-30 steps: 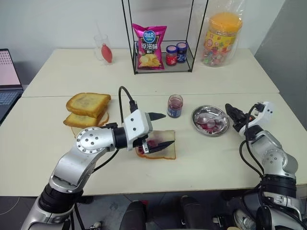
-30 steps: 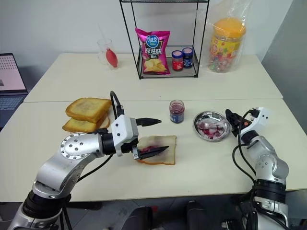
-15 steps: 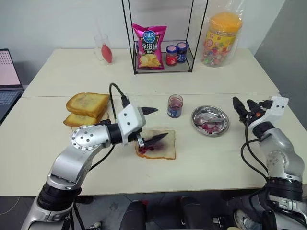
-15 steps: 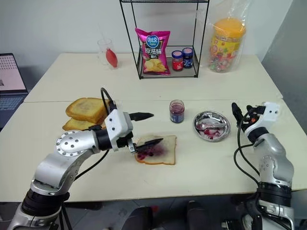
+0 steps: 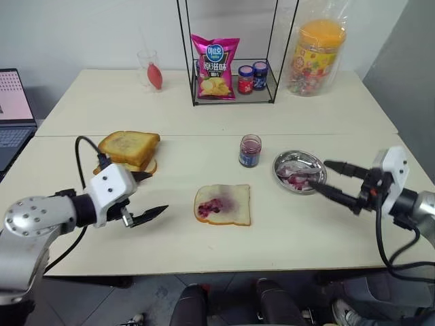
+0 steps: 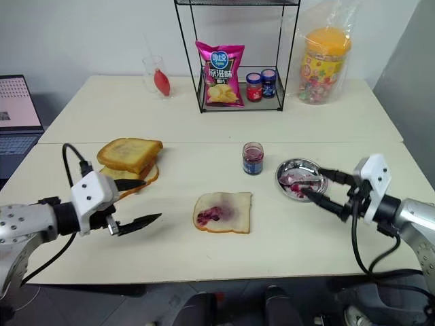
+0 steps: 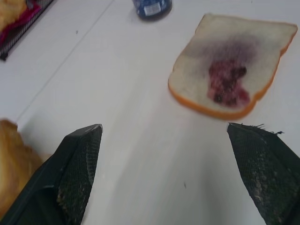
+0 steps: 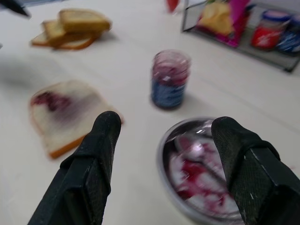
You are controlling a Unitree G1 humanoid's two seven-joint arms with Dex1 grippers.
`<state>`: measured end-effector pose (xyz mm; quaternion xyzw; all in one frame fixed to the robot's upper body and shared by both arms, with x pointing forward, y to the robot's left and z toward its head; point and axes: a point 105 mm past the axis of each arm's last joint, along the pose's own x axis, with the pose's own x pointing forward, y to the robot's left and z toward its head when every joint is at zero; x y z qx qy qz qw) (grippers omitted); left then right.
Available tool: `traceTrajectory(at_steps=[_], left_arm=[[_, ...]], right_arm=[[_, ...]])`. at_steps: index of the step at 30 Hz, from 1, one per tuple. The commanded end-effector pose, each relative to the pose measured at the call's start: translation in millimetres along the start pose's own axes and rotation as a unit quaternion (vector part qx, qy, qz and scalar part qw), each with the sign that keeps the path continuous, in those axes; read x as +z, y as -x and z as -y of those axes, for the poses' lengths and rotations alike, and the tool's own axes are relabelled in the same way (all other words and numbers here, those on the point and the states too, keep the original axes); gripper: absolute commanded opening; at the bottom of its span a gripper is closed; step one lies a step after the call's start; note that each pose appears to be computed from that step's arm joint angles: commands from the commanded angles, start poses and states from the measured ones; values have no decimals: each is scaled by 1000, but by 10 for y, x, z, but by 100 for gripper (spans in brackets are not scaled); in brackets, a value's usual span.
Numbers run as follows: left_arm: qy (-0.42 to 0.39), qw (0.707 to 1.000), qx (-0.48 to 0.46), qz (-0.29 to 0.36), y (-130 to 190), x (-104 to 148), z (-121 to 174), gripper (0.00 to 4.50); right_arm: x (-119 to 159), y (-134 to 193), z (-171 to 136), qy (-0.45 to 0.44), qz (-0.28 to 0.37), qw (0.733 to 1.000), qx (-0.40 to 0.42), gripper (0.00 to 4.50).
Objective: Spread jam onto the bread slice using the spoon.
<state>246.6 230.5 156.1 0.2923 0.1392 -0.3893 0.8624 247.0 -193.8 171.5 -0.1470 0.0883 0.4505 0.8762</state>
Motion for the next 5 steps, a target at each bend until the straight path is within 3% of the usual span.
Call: traceTrajectory(at_steps=[1,5], left_arm=[[-22,1000,-5,-16,114,15,38,443],[-15,1000,7,2,79,57,-7,443]], right_arm=[[74,97,-98,34,-12,999,38,342],[95,93,-8,38,-3,999,26,342]])
